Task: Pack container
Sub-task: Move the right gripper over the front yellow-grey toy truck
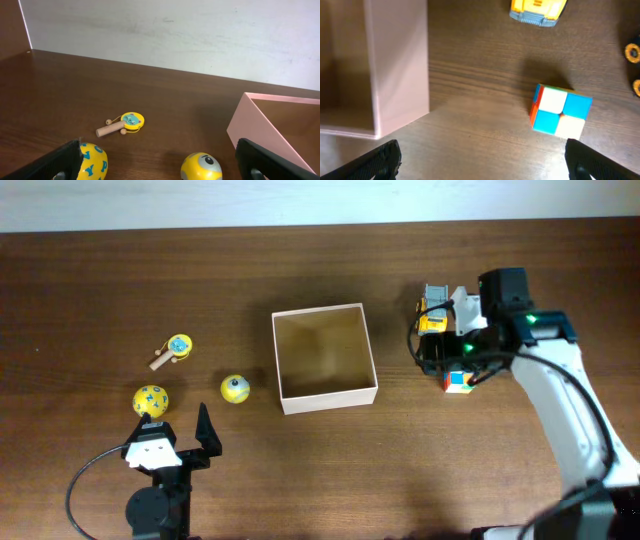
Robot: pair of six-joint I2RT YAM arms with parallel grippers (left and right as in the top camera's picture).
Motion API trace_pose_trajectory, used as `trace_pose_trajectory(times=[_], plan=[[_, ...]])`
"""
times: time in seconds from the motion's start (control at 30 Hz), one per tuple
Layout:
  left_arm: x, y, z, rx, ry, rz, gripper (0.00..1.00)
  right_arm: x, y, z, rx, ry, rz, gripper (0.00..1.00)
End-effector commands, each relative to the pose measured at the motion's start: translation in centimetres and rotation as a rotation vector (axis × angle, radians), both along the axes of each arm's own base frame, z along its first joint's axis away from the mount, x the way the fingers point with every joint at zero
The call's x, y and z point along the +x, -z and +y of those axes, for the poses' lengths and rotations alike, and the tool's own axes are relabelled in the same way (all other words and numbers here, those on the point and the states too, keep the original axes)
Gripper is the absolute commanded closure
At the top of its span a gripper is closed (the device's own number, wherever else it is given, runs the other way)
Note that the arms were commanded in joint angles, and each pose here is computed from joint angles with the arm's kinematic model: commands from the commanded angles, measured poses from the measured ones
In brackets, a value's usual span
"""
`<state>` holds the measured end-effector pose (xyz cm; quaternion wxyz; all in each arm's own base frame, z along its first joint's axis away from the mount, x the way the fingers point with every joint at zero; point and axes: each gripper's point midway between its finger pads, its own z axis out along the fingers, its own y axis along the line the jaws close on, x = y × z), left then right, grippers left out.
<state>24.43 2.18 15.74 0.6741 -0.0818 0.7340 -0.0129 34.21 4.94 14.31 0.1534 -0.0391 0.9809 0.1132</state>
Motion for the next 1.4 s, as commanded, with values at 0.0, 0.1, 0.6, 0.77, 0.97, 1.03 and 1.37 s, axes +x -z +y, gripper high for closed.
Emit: trace_pose_trajectory(times=[0.0, 0.1, 0.6, 0.77, 0.97, 1.03, 1.37], plan=[[0.0, 0.1, -0.1, 0.015, 0.009, -0.004, 0.01, 1.3, 0.5, -0.7, -0.035, 0.004, -0.020, 0.01], [0.0, 0.1, -0.1, 0.015, 0.009, -0.004, 0.01, 3.2, 0.0, -0.9, -0.039, 0.029, -0.090, 0.01], [0.0, 0.1, -0.1, 0.015, 0.009, -0.004, 0.01, 9.0, 4.4, -3.1, -0.115, 0.192, -0.152, 0.02], [0.0, 0.1, -0.1, 0.015, 0.009, -0.004, 0.01, 10.2, 6.7, -3.0, -0.117, 0.191, -0.144, 0.03], [0.0, 0.1, -0.1, 0.015, 0.009, -0.004, 0.01, 11.7, 8.0, -3.0, -0.115, 0.193, -0.172, 0.05], [0.0, 0.1, -0.1, 0.015, 0.009, -0.004, 0.01, 12.4, 8.6, -3.1, -0.117, 0.196, -0.184, 0.06], [0.0, 0.1, -0.1, 0.015, 0.009, -0.004, 0.01, 14.1, 9.0, -4.0, -0.160, 0.224, -0.246, 0.09]])
